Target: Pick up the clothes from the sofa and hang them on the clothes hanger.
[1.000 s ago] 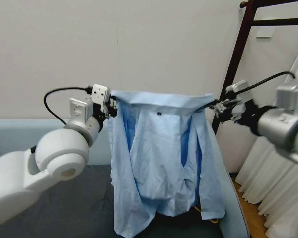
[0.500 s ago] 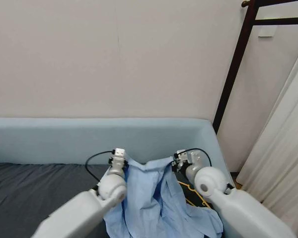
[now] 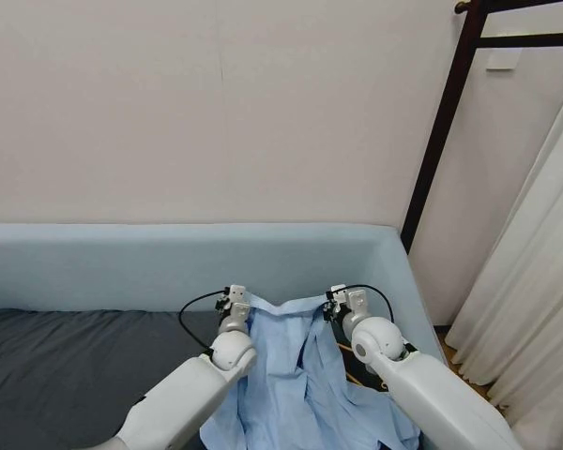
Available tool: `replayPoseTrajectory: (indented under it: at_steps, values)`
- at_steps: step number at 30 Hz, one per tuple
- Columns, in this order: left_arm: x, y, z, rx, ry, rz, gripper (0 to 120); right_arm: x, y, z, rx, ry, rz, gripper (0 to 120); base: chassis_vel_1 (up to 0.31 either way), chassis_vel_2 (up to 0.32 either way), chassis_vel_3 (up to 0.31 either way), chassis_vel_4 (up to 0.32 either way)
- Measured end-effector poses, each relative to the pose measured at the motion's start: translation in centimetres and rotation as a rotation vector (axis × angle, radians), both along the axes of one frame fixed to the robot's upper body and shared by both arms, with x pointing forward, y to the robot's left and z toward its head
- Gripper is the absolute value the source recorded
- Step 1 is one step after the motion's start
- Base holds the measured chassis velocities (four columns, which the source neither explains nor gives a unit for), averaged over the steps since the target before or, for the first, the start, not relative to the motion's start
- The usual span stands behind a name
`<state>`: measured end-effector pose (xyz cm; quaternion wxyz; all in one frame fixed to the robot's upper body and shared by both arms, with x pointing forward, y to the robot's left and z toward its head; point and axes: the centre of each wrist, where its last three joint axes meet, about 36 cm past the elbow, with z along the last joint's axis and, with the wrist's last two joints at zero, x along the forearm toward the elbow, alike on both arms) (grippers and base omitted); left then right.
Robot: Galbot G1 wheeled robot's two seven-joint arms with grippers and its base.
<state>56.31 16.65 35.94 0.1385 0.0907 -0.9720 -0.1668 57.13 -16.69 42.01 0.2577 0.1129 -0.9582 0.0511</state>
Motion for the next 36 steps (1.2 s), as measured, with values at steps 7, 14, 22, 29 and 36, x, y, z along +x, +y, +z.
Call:
replayPoseTrajectory:
  at_steps: [7,14,22,29,36]
  values:
    - [-1.2,0.5,-1.5,-0.022,0.017,-0.029,0,1.3,1.1,-3.3,-0.006,0.01,-0.026,0,0.0,0.0,0.0,0.0]
    - [-1.7,0.3,-3.3,-0.018,0.054,-0.03,0,1.1,0.3,-5.2,-0.034,0.02,-0.009,5,0.0,0.0,0.0,0.0]
    - [-1.1,-0.7,-3.2,-0.008,0.054,-0.055,0,-1.5,-2.8,-6.7,-0.139,0.026,0.112,40,0.0,0.0,0.0,0.0]
    - [-1.3,-1.8,-3.4,0.001,0.063,-0.08,0,-4.0,-7.6,-6.9,-0.119,0.101,0.182,62,0.0,0.0,0.0,0.0]
    - [-1.2,-2.1,-3.6,0.007,0.065,-0.083,0,-4.6,-12.1,-8.2,-0.146,0.139,0.165,88,0.0,0.0,0.0,0.0]
